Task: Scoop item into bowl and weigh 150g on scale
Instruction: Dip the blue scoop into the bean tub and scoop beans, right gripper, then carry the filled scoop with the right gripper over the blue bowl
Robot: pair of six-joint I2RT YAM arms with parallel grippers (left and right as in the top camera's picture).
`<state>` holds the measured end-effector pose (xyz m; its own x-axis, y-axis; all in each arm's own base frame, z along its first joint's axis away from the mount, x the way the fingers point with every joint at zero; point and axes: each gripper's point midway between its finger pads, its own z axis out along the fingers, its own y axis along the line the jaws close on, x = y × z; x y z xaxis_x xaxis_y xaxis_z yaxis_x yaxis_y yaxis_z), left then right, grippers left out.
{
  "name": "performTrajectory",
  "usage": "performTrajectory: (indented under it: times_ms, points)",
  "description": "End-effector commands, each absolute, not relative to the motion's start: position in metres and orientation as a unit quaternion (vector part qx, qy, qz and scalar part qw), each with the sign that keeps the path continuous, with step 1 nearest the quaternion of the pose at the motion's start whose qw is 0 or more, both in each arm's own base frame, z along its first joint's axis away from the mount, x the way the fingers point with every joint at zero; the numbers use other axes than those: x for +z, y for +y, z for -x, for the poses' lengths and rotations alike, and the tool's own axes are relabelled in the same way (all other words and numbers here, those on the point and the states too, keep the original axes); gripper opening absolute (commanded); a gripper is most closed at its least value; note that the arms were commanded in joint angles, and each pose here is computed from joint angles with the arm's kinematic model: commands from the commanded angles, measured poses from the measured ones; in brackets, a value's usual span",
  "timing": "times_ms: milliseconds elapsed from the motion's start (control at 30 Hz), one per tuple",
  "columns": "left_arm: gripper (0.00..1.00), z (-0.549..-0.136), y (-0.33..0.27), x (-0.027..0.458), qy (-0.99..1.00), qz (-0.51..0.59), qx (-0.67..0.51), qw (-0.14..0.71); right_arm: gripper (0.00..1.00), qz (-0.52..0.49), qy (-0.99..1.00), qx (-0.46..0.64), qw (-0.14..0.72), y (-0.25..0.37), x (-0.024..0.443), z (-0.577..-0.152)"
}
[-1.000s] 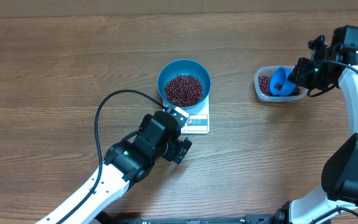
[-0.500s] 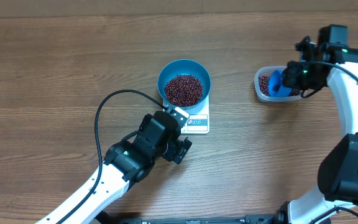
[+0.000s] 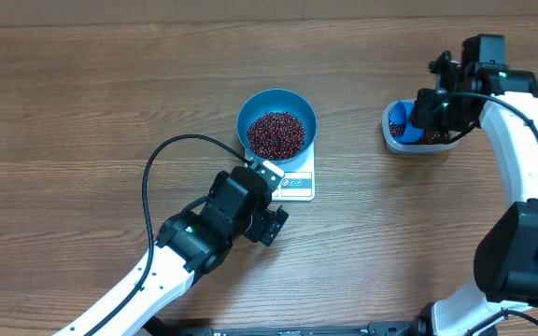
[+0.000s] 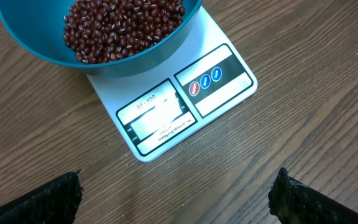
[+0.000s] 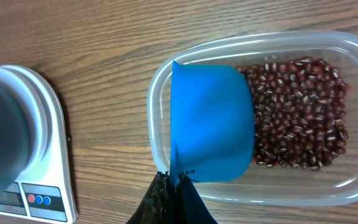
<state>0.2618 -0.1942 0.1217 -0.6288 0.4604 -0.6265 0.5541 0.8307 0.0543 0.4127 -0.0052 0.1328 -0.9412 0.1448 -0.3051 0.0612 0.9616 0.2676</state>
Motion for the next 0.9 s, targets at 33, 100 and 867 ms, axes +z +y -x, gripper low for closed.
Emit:
performTrajectory:
  times_ms: [33, 100, 867]
  points:
    - [1.0, -0.262, -0.191, 0.116, 0.903, -0.278, -0.064, 0.321, 0.04, -0.099, 0.97, 0.143, 0.168, -0.026, 0.134, -0.413]
    - [1.0, -0.262, -0.191, 0.116, 0.903, -0.277, -0.064, 0.321, 0.04, -0.112, 0.969, 0.141, 0.167, -0.037, 0.134, -0.411]
    - [1.0, -0.262, -0.191, 0.116, 0.903, -0.277, -0.064, 0.321, 0.04, -0.058, 0.942, 0.193, 0.269, -0.022, 0.245, -0.39]
